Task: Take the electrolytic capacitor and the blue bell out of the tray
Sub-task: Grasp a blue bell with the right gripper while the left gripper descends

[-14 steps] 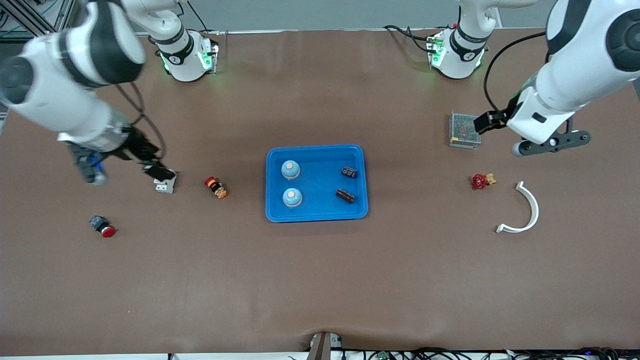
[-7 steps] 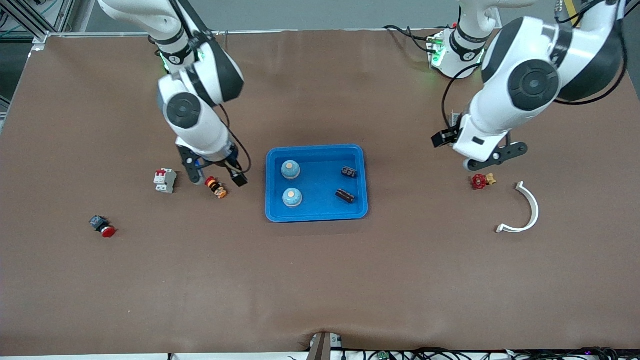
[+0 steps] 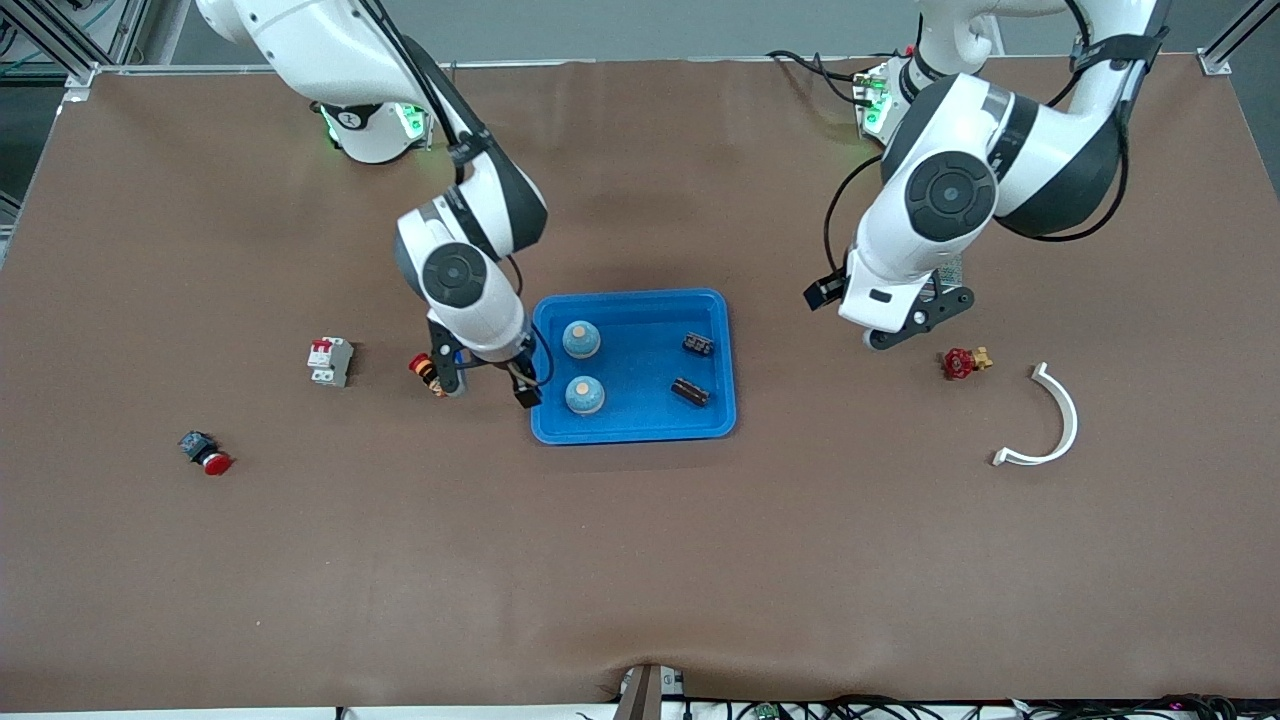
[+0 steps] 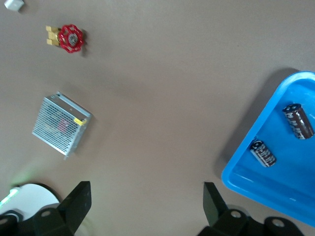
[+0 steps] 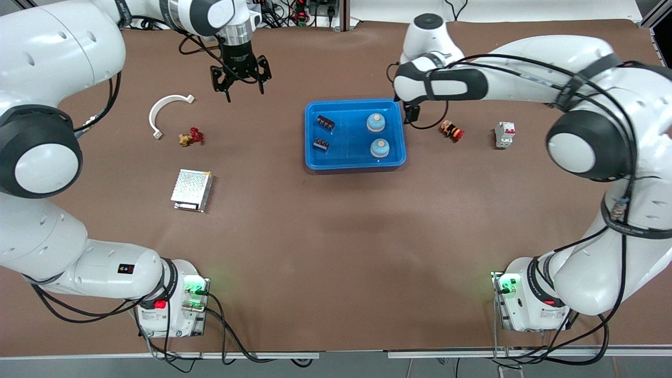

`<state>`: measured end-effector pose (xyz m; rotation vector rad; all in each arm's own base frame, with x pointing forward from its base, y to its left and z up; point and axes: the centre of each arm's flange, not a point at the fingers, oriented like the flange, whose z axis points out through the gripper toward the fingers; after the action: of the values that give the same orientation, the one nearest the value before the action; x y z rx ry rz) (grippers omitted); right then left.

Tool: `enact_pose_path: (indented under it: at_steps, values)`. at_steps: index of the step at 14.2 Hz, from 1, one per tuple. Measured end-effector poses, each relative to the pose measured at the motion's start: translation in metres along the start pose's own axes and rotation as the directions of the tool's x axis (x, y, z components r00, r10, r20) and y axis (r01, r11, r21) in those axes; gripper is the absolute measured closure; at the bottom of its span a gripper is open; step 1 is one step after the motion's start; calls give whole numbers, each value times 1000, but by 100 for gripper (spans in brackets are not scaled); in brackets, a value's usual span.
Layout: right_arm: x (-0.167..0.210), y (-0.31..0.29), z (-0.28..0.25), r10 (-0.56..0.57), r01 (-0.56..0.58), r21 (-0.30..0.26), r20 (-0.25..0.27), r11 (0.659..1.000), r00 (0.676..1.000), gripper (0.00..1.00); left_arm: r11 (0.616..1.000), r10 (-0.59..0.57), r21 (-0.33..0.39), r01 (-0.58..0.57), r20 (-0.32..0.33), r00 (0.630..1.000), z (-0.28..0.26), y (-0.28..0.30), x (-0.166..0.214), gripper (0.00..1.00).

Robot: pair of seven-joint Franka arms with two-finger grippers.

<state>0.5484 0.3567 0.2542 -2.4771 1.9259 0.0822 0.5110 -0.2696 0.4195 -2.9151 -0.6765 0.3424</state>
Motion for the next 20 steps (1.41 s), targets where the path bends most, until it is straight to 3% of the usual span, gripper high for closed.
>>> enact_pose_path:
  at_steps: [5,13,14,16,17,20]
  values:
    - [-25,-22,42,36,-36,-8,-7,999,999,0,995,-100,-20,100,8,995,36,36,-10,0]
    - [-62,-18,66,34,-34,3,-55,999,998,0,972,-229,-54,231,27,973,78,74,-18,0]
    - [-62,-19,65,27,-27,8,-61,1000,998,7,965,-252,-63,253,29,967,84,81,-21,0]
    - [-61,-20,63,22,-21,15,-67,1000,998,30,952,-294,-82,297,36,955,97,94,-25,0]
    - [-61,-21,62,23,-22,18,-66,1000,998,36,945,-312,-90,314,40,949,102,99,-28,0]
    - [-55,-32,51,37,-34,43,-61,999,997,36,923,-359,-125,363,53,932,119,118,-38,2]
